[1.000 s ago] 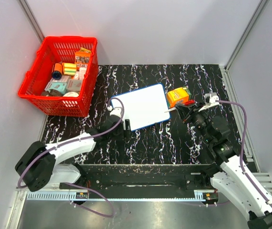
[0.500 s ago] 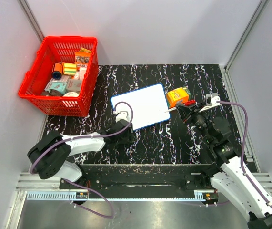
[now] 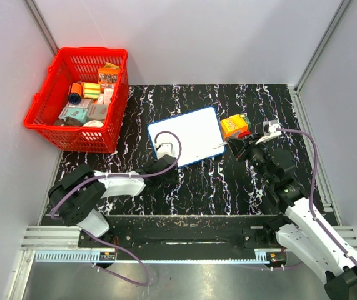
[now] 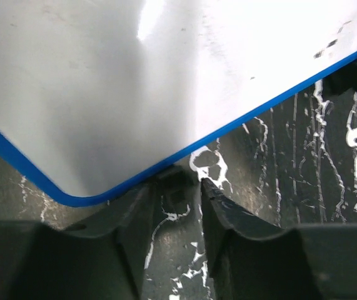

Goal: Write a sentence on the whiteboard
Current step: Move the whiteboard stand to the center of the board.

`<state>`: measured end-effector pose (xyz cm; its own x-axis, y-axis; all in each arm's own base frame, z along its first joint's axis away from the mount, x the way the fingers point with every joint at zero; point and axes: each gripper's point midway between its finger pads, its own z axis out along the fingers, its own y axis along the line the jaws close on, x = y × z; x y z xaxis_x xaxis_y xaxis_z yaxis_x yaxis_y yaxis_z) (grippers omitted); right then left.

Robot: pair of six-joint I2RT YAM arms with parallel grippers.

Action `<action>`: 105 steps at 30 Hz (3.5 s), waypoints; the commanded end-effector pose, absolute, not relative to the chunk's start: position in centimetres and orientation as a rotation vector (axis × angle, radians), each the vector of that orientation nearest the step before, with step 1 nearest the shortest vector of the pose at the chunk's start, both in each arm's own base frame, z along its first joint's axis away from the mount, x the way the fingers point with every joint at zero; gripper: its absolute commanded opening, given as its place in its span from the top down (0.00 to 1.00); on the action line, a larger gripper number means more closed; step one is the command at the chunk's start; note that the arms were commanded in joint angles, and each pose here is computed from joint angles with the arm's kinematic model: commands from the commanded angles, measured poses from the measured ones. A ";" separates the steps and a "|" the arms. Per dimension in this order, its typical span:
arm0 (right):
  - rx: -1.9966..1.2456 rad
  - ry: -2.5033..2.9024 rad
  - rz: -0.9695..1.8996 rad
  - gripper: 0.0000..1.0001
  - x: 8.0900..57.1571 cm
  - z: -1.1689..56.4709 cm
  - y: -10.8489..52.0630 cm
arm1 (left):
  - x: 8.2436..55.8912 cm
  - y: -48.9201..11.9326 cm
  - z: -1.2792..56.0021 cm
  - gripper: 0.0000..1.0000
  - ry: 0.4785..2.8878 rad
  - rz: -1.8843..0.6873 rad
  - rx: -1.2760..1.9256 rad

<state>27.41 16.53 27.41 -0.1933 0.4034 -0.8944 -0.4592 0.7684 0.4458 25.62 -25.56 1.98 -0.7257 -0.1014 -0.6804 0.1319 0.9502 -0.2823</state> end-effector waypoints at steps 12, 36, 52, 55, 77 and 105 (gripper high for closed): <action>-0.074 1.513 0.832 1.00 27.4 29.1 17.4 | 23.7 -25.5 -0.5 0.92 2.446 -0.361 0.086; -0.072 1.519 0.838 1.00 27.4 28.5 17.5 | 19.0 -29.1 -0.2 0.97 2.502 -0.412 0.228; -0.076 1.528 0.824 1.00 27.5 28.3 17.4 | 14.4 -30.7 1.3 0.28 2.542 -0.509 0.365; -0.073 1.528 0.819 1.00 27.6 28.3 17.4 | 14.0 -30.2 3.0 0.25 2.510 -0.550 0.391; -0.050 1.590 0.753 1.00 30.0 28.0 17.6 | 26.1 -21.5 13.8 0.18 2.125 -1.169 0.270; -0.226 1.408 0.607 1.00 30.8 31.1 24.5 | 30.8 -23.7 11.8 0.30 1.894 -1.397 0.505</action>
<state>31.49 24.31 27.81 -0.0649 0.2053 -0.9765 -0.4729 0.8554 0.2113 29.80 -22.12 9.98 -0.7489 -0.1611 -0.6429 0.5466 0.3985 -0.7365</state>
